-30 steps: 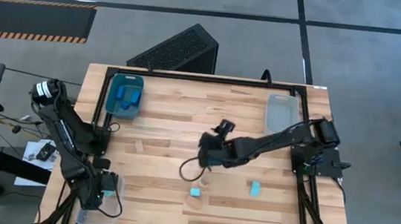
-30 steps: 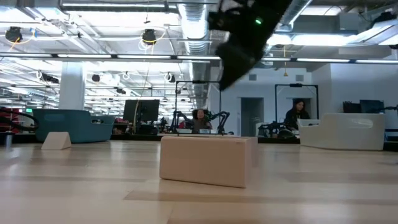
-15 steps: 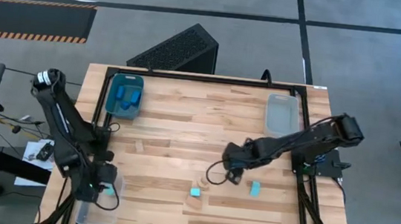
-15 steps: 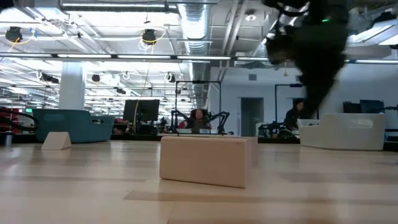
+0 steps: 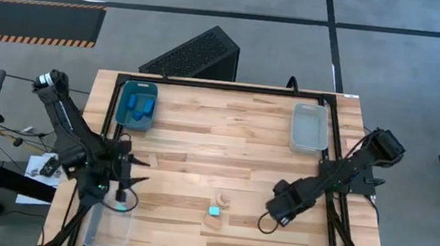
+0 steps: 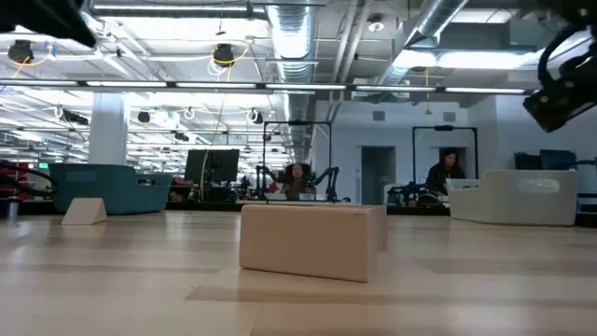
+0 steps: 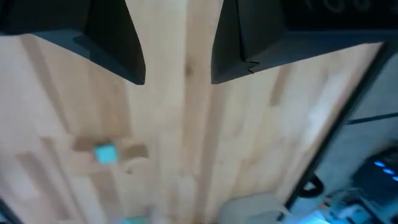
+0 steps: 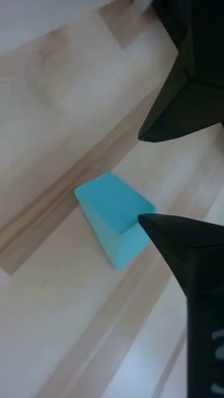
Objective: Sort & place blocks by color
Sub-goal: Put the right light blue block into the transparent bin
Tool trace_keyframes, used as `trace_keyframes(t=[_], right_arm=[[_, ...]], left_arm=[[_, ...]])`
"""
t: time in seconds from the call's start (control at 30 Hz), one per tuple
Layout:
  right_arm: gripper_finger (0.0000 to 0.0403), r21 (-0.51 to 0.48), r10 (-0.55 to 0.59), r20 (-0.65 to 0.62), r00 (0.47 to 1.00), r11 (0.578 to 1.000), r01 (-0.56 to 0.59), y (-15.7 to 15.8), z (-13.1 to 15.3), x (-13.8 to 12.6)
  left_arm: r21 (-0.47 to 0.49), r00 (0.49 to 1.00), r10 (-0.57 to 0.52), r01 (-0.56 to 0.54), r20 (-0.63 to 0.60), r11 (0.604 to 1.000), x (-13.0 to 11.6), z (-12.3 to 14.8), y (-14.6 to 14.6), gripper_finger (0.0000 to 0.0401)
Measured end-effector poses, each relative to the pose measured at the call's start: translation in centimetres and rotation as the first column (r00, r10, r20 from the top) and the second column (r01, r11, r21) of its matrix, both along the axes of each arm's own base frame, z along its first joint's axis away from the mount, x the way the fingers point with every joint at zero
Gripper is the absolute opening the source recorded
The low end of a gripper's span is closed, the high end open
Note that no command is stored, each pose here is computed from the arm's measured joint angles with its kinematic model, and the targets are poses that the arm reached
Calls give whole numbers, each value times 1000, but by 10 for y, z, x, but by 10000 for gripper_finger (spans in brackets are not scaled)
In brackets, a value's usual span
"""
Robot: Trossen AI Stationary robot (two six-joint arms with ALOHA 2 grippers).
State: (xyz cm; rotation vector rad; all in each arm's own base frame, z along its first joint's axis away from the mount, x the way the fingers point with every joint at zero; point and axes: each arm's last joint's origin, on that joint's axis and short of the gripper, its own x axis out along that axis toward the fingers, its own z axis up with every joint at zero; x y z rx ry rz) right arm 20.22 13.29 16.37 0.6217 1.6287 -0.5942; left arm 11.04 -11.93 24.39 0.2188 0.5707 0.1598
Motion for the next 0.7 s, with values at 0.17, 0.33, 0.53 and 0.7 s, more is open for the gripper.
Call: trace_keyframes(t=[0.17,0.33,0.53,0.7], right_arm=[[226,-30,-140,110,984,989,144,3,16,-7],[225,-19,-384,138,913,921,390,6,26,-16],[211,-23,-478,152,865,873,486,18,21,-19],[197,47,-516,127,847,856,515,31,10,-11]], left_arm=[[27,997,54,-56,48,998,26,-4,11,171],[-40,993,28,-23,113,999,48,-18,20,171],[-66,966,-107,126,236,990,55,-39,25,171],[-47,943,-145,166,300,985,58,-48,35,171]])
